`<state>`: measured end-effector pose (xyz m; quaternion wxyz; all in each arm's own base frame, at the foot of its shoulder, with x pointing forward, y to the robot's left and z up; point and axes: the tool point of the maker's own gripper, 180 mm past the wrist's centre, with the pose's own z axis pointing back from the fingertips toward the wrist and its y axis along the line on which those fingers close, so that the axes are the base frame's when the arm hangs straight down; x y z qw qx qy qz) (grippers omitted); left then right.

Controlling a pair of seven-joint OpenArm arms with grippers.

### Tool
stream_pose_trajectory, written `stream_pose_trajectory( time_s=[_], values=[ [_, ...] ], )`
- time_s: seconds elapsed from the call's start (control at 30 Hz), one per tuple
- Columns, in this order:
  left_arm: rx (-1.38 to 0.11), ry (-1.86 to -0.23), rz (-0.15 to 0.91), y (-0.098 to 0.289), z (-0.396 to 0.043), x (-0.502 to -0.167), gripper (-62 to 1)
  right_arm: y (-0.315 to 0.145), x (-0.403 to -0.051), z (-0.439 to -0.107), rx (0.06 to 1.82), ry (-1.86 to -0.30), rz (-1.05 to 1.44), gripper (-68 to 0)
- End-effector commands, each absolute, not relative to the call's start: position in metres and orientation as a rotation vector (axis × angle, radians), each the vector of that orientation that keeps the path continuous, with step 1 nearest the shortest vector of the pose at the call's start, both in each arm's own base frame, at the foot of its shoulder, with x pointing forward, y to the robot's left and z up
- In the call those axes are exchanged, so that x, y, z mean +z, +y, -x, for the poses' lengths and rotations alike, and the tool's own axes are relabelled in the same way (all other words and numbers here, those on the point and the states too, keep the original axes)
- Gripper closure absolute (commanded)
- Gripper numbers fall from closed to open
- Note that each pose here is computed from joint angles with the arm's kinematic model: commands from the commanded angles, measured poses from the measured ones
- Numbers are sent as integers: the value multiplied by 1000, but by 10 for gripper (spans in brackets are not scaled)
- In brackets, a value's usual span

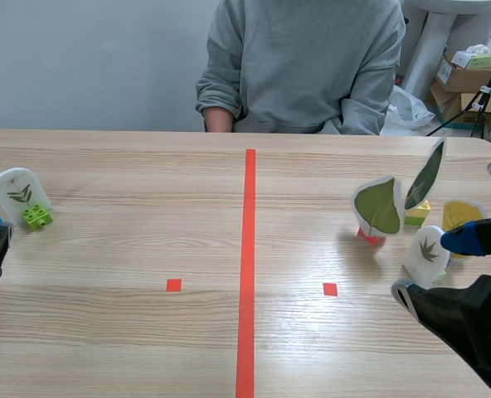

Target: Do the leaf sorting experiment

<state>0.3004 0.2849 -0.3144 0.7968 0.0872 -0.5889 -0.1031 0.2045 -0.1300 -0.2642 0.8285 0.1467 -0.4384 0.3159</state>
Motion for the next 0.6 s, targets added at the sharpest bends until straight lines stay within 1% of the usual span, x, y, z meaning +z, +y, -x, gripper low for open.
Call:
stream_pose_trajectory(
  time_s=[0.0, 0.1, 0.17, 0.23, 0.47, 0.57],
  values=[
    [-255, -1290, -188, 279, -297, -302, -544, -132, -262, -206, 681, -936, -307, -481],
    [-331, -1300, -157, 254, -282, -287, -544, -132, -262, -206, 681, -934, -306, -481],
    [-389, -1304, -110, 234, -271, -279, -544, -132, -262, -206, 681, -934, -306, -481],
    [-431, -1309, -40, 214, -260, -271, -544, -132, -262, -206, 681, -934, -306, -481],
    [-478, -1276, 222, 157, -226, -249, -544, -132, -262, -206, 681, -936, -307, -481],
    [-505, -1257, 274, 142, -216, -242, -544, -132, -262, -206, 680, -937, -307, -481]
  ],
)
